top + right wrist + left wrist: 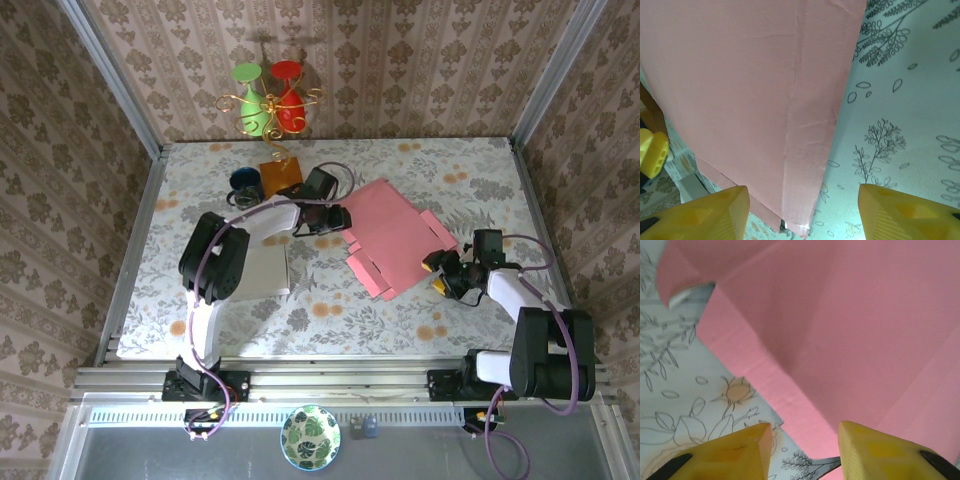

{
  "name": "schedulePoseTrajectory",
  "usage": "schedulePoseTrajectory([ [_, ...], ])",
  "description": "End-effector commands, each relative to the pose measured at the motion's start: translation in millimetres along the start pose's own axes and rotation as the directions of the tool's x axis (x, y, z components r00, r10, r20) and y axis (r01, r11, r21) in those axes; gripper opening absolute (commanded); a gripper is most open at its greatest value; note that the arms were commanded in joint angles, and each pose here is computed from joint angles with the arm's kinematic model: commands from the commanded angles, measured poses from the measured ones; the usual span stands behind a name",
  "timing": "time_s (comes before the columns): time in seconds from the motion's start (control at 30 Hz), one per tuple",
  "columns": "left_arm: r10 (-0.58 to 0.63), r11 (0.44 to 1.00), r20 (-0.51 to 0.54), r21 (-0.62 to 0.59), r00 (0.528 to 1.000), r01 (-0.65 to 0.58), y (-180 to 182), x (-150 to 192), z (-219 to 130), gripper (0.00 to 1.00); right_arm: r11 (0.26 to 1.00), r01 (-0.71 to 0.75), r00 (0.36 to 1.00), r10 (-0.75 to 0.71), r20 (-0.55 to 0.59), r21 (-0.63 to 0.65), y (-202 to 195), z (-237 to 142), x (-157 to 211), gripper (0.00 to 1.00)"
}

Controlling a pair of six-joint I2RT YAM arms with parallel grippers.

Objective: Fold the paper box

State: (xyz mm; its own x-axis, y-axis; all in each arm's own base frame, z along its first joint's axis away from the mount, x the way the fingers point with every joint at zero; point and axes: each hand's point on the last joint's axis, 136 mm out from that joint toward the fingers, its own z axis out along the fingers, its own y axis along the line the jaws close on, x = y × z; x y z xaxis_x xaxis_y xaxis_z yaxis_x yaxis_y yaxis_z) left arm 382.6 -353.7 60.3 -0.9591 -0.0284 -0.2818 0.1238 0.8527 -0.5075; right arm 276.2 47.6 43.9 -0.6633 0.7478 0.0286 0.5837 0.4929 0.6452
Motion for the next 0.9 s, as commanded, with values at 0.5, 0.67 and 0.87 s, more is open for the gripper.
schedulePoseTrajectory([
  [0.5, 0.033, 0.999, 0.008, 0.023, 0.999, -0.033, -13.2, -7.6, -2.9, 0.39, 0.996, 0.046, 0.999, -0.047, -0.009, -0.080, 4.4, 25.4, -11.5, 0.59],
  [0.67, 0.034, 0.999, -0.009, 0.026, 0.999, -0.034, -12.8, -2.1, 1.3, 0.39, 0.997, 0.042, 0.999, -0.043, -0.011, -0.065, 2.9, 27.5, -13.7, 0.58],
  [0.87, 0.037, 0.999, -0.027, 0.026, 0.999, -0.036, -11.9, 3.0, 7.1, 0.38, 0.993, 0.045, 0.999, -0.045, 0.004, -0.105, 5.5, 29.2, -13.9, 0.58],
])
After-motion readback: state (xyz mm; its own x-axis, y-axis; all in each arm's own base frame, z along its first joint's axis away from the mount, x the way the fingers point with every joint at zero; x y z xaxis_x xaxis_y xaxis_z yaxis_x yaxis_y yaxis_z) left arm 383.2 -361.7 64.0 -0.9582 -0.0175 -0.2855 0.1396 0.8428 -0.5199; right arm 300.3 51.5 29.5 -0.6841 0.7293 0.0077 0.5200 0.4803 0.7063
